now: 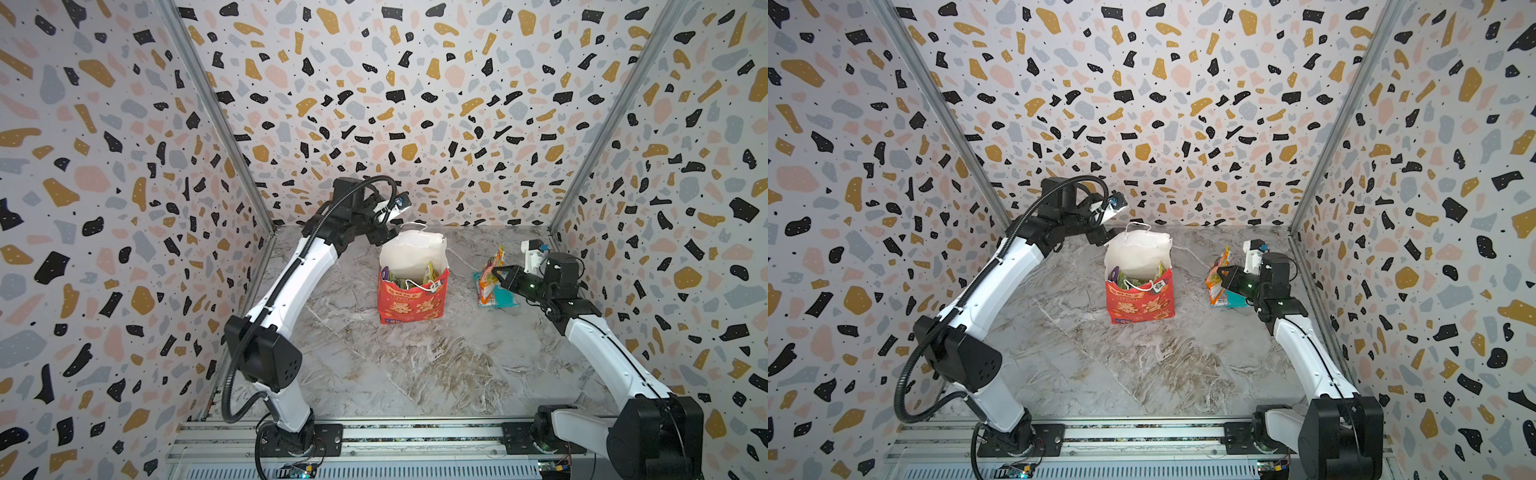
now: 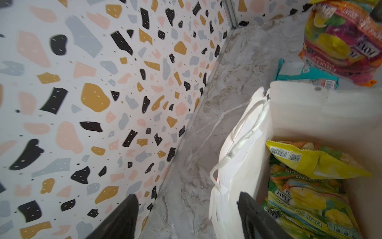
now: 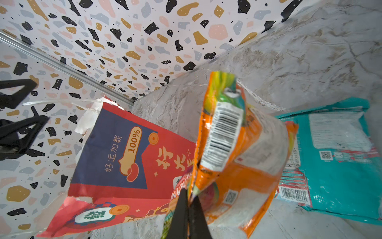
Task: Take the snacks out of the paper bag
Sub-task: Place the snack at the top-right of the table, then rotate the snack at the top-right of the table, then rotate the paper bag at the top-center of the table, then pick up the snack from the paper bag.
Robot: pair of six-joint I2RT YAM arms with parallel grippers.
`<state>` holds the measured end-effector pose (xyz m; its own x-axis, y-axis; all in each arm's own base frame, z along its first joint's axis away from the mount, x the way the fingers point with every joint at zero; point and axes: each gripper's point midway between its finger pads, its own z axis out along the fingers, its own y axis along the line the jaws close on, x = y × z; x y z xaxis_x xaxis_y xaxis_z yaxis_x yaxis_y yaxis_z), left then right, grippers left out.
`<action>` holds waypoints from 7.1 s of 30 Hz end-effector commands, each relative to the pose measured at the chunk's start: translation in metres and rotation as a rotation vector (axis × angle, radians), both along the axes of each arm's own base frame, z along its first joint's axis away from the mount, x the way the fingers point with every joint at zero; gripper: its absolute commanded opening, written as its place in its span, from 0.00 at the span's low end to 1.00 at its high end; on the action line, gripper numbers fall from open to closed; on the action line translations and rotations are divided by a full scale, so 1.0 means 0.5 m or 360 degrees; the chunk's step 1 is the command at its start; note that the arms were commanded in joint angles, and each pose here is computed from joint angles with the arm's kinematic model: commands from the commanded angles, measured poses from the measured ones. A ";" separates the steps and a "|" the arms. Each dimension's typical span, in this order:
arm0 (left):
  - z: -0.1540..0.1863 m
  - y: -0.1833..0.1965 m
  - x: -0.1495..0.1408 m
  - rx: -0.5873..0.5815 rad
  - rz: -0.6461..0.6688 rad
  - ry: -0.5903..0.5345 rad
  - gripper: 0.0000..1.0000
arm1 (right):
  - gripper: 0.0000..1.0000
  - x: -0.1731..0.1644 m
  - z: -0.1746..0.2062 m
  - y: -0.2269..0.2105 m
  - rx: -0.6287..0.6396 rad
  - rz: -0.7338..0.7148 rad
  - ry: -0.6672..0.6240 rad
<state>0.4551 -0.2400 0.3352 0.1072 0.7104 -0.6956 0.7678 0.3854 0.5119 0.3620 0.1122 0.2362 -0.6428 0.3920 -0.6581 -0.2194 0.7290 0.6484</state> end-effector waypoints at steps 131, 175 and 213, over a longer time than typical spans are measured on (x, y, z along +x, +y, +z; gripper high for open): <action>-0.049 -0.044 -0.162 -0.0609 0.0120 -0.0143 0.00 | 0.03 0.174 -0.247 -0.545 -0.0406 -0.1090 0.0694; -0.063 0.015 -0.175 -0.0820 0.0492 -0.0115 0.00 | 0.00 -0.013 -0.321 0.377 0.0368 0.0081 0.0489; -0.139 -0.056 -0.185 -0.0664 0.0328 0.0146 0.00 | 0.14 -0.172 0.080 0.360 -0.0266 0.0221 -0.0667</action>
<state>0.3682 -0.2616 0.2548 -0.0934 0.4087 -0.9079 0.6781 0.6938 0.2425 0.2783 0.2903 0.3077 -0.3770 0.2801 -0.8828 -0.5683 0.6827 0.4593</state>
